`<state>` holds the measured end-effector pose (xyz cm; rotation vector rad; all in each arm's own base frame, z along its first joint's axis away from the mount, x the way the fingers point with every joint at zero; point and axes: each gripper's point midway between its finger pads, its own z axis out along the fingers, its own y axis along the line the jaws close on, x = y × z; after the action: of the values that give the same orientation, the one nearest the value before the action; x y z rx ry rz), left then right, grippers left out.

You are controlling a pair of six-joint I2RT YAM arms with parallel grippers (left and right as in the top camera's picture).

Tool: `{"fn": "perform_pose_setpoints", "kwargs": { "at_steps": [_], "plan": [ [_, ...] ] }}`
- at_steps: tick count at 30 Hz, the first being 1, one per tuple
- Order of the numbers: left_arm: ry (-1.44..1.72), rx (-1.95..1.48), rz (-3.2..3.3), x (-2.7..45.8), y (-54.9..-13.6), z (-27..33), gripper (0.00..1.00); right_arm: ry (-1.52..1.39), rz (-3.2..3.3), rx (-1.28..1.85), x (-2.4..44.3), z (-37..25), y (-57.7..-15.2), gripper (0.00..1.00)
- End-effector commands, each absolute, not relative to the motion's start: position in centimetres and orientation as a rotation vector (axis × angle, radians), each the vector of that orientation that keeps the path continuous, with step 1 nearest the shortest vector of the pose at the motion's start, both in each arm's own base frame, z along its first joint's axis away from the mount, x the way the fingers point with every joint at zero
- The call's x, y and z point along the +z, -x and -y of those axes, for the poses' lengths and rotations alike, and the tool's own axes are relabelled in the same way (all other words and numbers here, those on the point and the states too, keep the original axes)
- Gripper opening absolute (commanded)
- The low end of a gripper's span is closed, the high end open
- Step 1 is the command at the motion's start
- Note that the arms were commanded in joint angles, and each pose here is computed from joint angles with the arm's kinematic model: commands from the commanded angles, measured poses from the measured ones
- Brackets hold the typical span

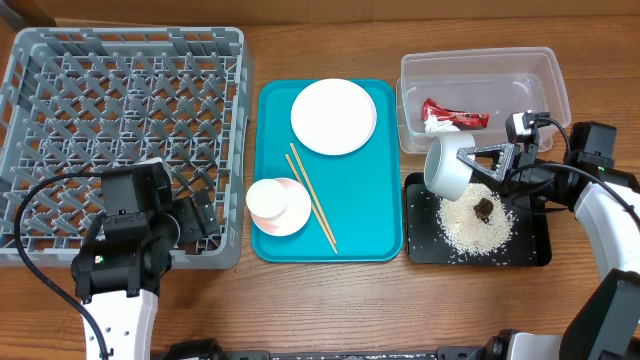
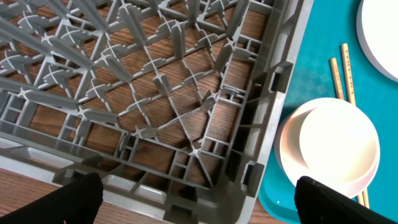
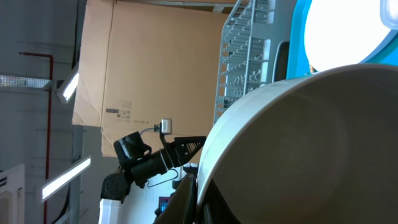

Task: Sort waste into correct bins and load items into the dishwasher
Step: 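Tip the rice bowl over the black tray to dump the food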

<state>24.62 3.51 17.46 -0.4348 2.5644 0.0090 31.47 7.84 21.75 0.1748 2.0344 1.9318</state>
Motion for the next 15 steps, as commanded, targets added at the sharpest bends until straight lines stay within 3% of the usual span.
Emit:
{"fn": "perform_pose_setpoints", "kwargs": {
  "at_steps": [1, 6, 15],
  "plan": [
    [0.439, 0.011, -2.532, 18.5, -25.0, -3.7, 0.99, -0.103, -2.006, 1.904, 23.1, -7.9, -31.5, 0.04],
    [0.44, 0.011, -2.532, 18.5, -25.0, -3.7, 1.0, -0.502, -2.364, 1.572, 16.6, -6.4, -32.6, 0.04],
    [0.44, 0.011, -2.532, 18.5, -25.0, -3.7, 1.0, -0.297, -2.564, 1.302, 17.7, -8.1, -32.4, 0.04]
  ]
}}
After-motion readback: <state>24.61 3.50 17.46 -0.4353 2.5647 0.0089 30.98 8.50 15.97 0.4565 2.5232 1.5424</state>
